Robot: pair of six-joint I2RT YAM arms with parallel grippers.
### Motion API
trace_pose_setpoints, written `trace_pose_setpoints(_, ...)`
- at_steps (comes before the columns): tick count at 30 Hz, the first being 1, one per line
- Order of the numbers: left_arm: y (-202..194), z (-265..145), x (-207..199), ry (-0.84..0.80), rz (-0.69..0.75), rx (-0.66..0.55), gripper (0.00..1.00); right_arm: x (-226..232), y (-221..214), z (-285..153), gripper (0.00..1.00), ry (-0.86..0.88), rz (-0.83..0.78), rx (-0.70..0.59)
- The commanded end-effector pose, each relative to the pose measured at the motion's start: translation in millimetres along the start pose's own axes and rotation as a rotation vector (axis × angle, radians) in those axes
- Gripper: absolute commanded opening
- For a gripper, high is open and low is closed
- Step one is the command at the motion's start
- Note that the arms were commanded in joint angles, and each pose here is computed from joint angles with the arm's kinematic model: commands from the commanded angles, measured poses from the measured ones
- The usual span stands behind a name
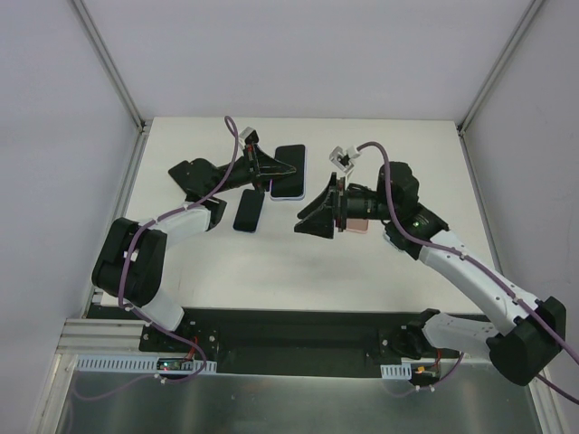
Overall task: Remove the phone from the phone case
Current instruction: Remove the phone case from the phone.
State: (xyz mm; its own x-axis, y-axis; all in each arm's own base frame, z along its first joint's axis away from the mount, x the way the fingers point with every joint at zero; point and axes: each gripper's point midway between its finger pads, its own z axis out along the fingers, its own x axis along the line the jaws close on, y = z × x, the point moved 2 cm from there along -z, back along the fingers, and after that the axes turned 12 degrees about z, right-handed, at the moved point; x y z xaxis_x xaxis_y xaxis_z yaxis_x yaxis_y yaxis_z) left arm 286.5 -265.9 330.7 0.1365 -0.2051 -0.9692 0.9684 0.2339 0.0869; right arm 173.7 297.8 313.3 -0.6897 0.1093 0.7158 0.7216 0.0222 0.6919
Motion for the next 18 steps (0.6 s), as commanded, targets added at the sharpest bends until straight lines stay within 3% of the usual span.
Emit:
trace_pose_setpoints(1,-9,-3,-52,-0.154,0.113,0.012,0.0,-3,19,-13,0.63,-0.059,0.003,-0.076)
trace_pose_setpoints(5,-11,-4,-55,-0.159,0.121,0.014,0.0,-1,50,-18,0.65,0.012,0.04,-0.17)
trace_pose_setpoints(12,-15,-5,-61,-0.166,0.135,0.023,0.0,-2,69,-3,0.64,0.09,0.114,-0.171)
trace_pose_setpoints(18,-18,-6,-64,-0.169,0.141,0.025,0.0,-5,81,-2,0.45,0.152,0.155,-0.225)
